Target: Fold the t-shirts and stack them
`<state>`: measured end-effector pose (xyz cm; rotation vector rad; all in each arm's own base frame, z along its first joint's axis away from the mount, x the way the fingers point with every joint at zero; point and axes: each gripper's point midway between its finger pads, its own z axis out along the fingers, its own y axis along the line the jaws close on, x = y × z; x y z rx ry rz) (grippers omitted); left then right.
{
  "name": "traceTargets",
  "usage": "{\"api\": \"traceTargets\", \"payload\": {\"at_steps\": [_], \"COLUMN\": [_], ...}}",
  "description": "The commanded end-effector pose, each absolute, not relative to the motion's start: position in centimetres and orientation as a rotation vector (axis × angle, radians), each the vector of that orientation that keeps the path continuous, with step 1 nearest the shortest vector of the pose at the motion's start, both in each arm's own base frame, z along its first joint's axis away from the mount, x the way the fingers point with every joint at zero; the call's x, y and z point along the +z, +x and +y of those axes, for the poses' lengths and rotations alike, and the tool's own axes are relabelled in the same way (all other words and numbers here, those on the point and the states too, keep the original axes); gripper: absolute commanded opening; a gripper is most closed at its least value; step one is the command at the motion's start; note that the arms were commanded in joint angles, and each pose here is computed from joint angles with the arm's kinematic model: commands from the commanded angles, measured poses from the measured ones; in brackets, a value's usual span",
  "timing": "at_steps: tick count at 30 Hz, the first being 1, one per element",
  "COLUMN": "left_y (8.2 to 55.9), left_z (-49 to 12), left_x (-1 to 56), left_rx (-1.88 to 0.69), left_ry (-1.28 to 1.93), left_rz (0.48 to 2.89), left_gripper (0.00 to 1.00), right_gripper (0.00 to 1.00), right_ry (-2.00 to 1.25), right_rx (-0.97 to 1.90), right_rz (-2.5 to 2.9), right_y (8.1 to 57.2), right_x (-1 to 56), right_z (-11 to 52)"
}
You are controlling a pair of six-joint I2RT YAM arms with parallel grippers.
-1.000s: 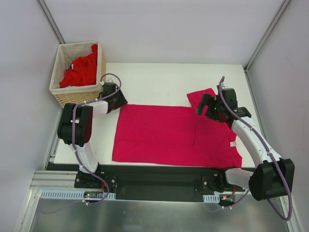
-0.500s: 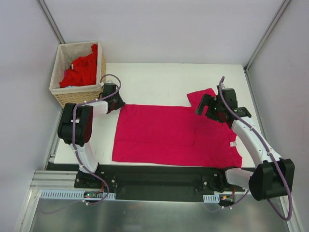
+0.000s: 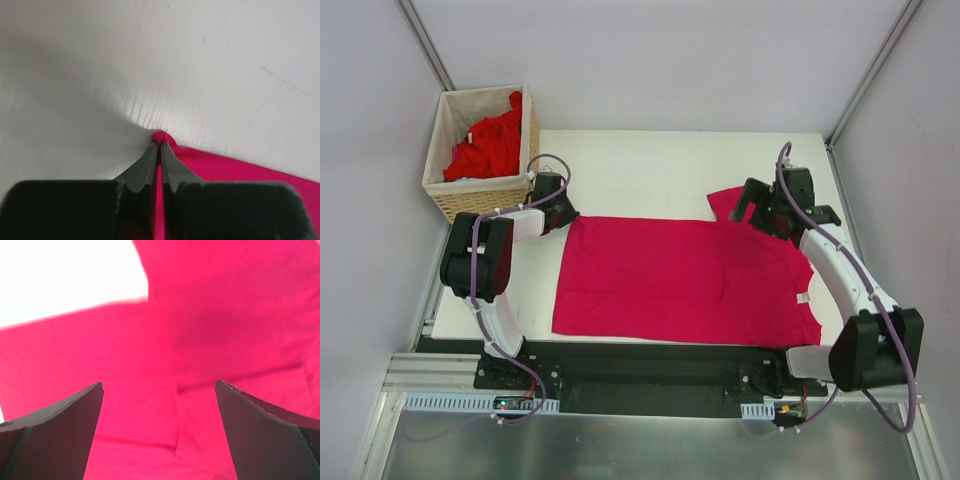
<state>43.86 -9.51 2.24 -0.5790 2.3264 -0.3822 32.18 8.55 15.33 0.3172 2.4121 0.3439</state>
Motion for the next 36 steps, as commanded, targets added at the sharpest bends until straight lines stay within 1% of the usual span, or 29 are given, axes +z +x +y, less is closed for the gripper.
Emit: {"api": "traceTargets", "payload": {"at_steps": [1,2,4,6,7,9,11,12,14,27,28,36], "left_y": [43.0,43.1,43.1,43.2,43.1,43.1,43.1,43.0,43.0,42.9,43.0,43.0], "left_z": [-9.5,-9.5,-9.6,-9.7,-9.7,-9.7,-9.7,-9.7,-9.7,-9.7,-9.7,-9.8], "left_x": [1.3,1.3,1.4,1.6,1.6,1.6,1.6,1.6,1.4,1.6,1.8,2.0], "left_rx": [-0.347,-0.349,-0.353,-0.361,-0.360,-0.362,-0.359,-0.358,-0.361,-0.358,-0.359,-0.364], "left_ry": [-0.591,-0.590,-0.590,-0.593,-0.598,-0.599,-0.600,-0.601,-0.602,-0.603,-0.602,-0.598], "left_rz": [2.369,2.369,2.374,2.374,2.374,2.374,2.376,2.378,2.381,2.380,2.377,2.378], "left_gripper": [0.00,0.00,0.00,0.00,0.00,0.00,0.00,0.00,0.00,0.00,0.00,0.00], "right_gripper": [0.99,0.99,0.99,0.99,0.99,0.99,0.99,0.99,0.99,0.97,0.97,0.96], "right_ry": [0.413,0.432,0.470,0.516,0.527,0.575,0.589,0.596,0.608,0.581,0.595,0.703], "right_rx": [0.292,0.258,0.242,0.234,0.292,0.326,0.380,0.387,0.392,0.525,0.532,0.599], "right_rz": [2.347,2.316,2.346,2.315,2.368,2.338,2.369,2.351,2.369,2.313,2.332,2.351], "right_y": [37.7,39.3,41.3,43.6,44.4,46.5,47.8,48.7,49.7,56.1,56.3,57.2], "right_x": [16.7,17.6,16.1,16.5,14.6,15.0,13.5,13.9,12.7,11.9,10.8,8.4], "right_z": [6.6,5.9,4.9,3.3,3.6,2.2,2.1,1.6,1.1,1.3,1.3,0.2]}}
